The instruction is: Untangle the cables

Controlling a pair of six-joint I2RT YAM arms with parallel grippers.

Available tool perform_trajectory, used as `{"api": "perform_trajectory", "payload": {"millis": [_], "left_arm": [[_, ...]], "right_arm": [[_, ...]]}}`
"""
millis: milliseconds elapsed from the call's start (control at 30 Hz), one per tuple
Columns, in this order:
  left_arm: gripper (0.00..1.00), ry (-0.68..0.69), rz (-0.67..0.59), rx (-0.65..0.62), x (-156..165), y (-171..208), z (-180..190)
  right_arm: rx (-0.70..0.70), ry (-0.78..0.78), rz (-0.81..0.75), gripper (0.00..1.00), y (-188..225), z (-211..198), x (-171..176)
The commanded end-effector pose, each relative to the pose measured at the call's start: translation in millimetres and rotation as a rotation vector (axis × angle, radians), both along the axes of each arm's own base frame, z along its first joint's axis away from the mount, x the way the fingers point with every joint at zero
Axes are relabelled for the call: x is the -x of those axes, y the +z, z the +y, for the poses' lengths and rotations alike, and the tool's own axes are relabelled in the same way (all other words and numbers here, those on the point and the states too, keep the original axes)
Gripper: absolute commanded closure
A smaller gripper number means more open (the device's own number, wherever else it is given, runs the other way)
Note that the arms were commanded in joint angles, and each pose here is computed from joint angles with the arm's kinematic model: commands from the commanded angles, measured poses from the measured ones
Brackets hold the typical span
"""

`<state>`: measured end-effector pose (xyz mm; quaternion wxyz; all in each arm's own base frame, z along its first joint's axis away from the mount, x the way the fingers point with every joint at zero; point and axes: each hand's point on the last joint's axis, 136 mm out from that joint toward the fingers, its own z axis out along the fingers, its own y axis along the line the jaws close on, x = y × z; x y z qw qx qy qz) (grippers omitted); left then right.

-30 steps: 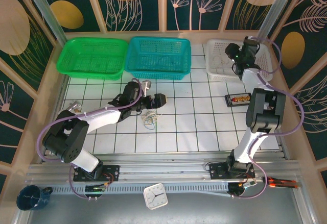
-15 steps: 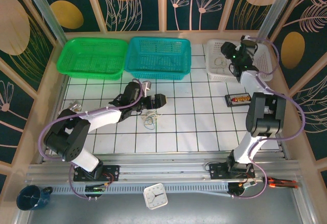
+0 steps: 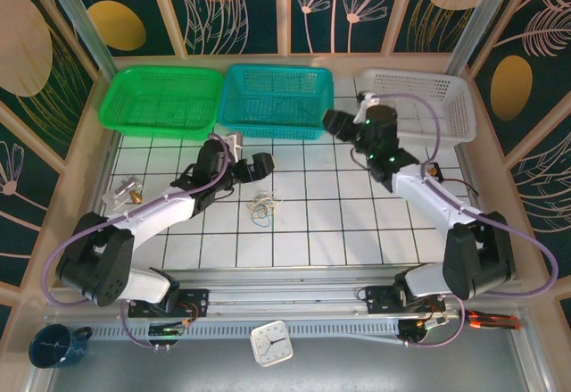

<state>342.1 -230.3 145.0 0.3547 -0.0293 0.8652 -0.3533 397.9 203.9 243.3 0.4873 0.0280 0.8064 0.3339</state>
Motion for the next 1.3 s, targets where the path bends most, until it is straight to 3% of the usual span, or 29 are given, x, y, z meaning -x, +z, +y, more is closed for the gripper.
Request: {"api": "perform_trajectory", "payload": {"millis": [0, 167, 433, 933, 1067, 1200, 1267], "left_arm": [[0.01, 0.03, 0.02, -0.027, 6.7, -5.7, 12.3], [0.01, 0.037, 0.032, -0.034, 20.0, -12.5, 20.7], [0.01, 0.007, 0.085, -0.036, 43.1, -33.2, 26.4], [0.01, -0.065, 0.166, -0.052, 63.3, -63.8, 23.3], [0.01, -0.07, 0.173, -0.057, 65.7, -68.0, 24.1], [0.01, -0.079, 0.177, -0.058, 66.1, -70.3, 22.6], [0.01, -0.092, 0.179, -0.052, 66.7, -71.4, 20.1]], "right_arm": [[-0.013, 0.041, 0.085, 0.4, -33.6, 31.7, 30.8], [-0.02, 0.135, 0.184, 0.39, -79.2, 80.7, 71.7], [-0.065, 0.15, 0.321, 0.39, -132.2, 104.5, 107.3], [-0.064, 0.17, 0.399, 0.46, -176.3, 127.4, 117.4], [-0.071, 0.175, 0.406, 0.61, -180.9, 130.6, 116.0], [-0.083, 0.182, 0.403, 0.95, -179.4, 132.0, 113.3], [-0.088, 0.176, 0.391, 1.0, -173.4, 127.5, 110.2]]}}
